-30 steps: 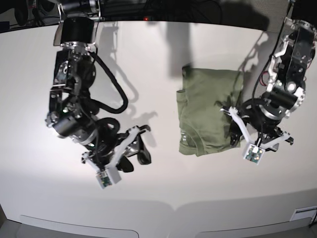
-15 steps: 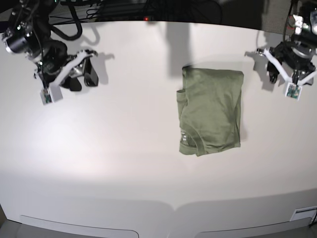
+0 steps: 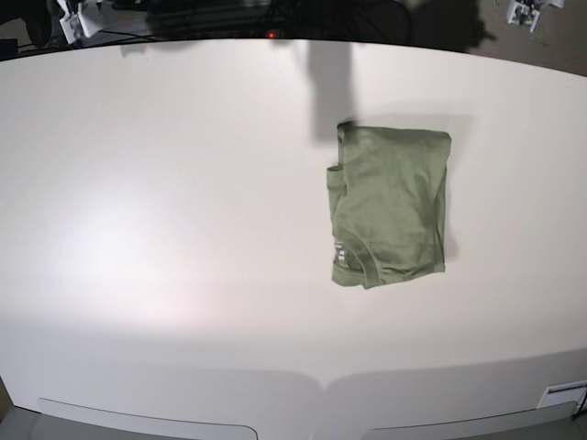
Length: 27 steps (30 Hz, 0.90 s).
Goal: Fold the T-shirt properly
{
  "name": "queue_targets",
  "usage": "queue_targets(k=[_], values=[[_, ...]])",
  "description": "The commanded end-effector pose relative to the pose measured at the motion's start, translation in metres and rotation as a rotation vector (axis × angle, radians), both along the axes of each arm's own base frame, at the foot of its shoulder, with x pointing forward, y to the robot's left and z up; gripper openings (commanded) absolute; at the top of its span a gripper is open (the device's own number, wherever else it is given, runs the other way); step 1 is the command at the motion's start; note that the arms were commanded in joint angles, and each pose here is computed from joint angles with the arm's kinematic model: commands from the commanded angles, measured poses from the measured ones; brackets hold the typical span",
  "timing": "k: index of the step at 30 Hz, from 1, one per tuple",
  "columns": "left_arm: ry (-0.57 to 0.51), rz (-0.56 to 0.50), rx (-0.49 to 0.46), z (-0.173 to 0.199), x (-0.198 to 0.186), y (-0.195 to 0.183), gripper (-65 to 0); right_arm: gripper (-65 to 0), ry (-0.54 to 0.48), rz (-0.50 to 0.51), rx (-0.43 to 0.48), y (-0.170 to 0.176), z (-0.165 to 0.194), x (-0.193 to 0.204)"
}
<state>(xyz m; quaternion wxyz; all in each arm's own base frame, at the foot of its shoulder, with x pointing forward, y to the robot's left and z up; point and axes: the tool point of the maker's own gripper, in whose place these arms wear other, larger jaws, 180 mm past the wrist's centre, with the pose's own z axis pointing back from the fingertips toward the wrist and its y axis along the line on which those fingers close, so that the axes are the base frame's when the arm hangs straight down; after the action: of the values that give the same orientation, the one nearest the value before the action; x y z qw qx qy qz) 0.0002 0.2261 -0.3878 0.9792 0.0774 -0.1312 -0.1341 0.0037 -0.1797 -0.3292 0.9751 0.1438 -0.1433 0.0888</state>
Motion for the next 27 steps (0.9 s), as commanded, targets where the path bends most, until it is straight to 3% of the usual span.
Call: queue_targets(k=[1, 4, 6, 9, 13, 16, 20, 27], values=[[0.0, -0.003, 0.001, 0.003, -0.008, 0.0, -34.5, -34.6, 0.029, 0.0, 0.019, 0.003, 0.0, -0.012], [0.019, -0.021, -0.046, -0.014, -0.024, -0.003, -34.5, -34.6, 0.086, -0.038, 0.054, 0.005, -0.023, -0.03], [0.086, -0.023, -0.129, -0.041, -0.037, -0.007, -34.5, -34.6, 0.16, -0.048, 0.062, 0.003, -0.056, -0.05], [0.19, 0.049, -0.29, -0.091, -0.06, -0.016, -34.5, -34.6, 0.328, -0.04, 0.108, 0.001, -0.113, -0.085], [0.318, 0.178, -0.368, -0.155, -0.095, -0.013, -34.5, -34.6, 0.541, -0.063, 0.145, -0.008, -0.175, -0.118], [0.294, 0.262, -0.397, -0.191, -0.095, -0.005, -34.5, -34.6, 0.583, -0.027, 0.054, -0.028, -0.217, -0.122], [0.351, 0.275, -0.352, -0.223, -0.098, 0.008, -34.5, -34.7, 0.615, -0.021, -0.066, -0.047, -0.256, -0.122], [0.416, 0.338, -0.372, -0.239, -0.075, 0.001, -34.5, -35.0, 0.652, 0.025, -0.168, -0.056, -0.283, -0.101]])
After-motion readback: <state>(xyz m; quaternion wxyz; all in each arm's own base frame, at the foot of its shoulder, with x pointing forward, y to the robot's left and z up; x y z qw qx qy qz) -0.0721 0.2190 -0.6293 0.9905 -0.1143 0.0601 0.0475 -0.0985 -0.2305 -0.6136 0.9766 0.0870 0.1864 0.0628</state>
